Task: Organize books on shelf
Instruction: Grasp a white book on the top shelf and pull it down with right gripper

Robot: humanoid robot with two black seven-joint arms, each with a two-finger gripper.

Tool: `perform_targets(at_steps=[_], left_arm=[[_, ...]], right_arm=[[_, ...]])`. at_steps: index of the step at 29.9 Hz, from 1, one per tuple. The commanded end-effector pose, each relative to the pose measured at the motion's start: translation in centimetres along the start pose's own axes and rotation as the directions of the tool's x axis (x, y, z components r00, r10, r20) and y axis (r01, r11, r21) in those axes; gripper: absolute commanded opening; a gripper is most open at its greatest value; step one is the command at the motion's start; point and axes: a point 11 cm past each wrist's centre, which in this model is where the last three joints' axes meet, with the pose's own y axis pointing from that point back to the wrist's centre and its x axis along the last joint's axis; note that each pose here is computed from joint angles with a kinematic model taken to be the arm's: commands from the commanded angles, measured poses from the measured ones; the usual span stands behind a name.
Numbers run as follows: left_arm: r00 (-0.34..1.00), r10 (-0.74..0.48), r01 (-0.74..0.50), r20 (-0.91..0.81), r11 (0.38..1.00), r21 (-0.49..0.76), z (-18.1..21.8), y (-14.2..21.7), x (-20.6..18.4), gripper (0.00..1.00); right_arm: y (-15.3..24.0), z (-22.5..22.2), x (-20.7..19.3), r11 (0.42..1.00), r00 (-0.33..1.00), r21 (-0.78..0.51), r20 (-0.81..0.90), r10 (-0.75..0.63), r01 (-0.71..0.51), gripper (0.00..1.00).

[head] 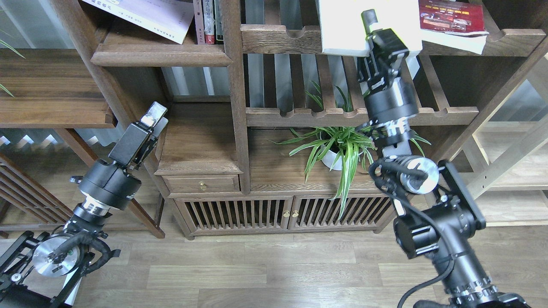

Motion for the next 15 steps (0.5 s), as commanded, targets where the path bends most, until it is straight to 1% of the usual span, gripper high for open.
perform_targets(at_steps=[1, 6, 10, 15], left_arm=[[1.0, -0.003, 0.003, -0.001, 1.0, 0.027, -0.5, -0.8, 0.2, 0.99], [1.0, -0.009, 0.008, 0.006, 0.999, 0.05, -0.8, -1.7, 0.3, 0.99], [1.0, -0.011, 0.01, 0.012, 0.999, 0.052, -0.2, -3.0, 0.7, 0.99], [1.0, -0.03, 0.029, -0.001, 0.996, 0.081, -1.0, -4.3, 0.3, 0.99]], right_arm=[[0.8, 1.7, 0.0, 0.998, 0.999, -0.043, 0.02, -0.036, 0.037, 0.02], [1.1, 2.0, 0.2, 0.998, 0.999, -0.05, 0.023, -0.03, 0.031, 0.02], [1.9, 3.4, 0.8, 0.996, 0.999, -0.086, 0.04, -0.004, 0.007, 0.02], [3.2, 4.7, 1.6, 0.993, 0.998, -0.115, 0.057, 0.033, -0.026, 0.02]])
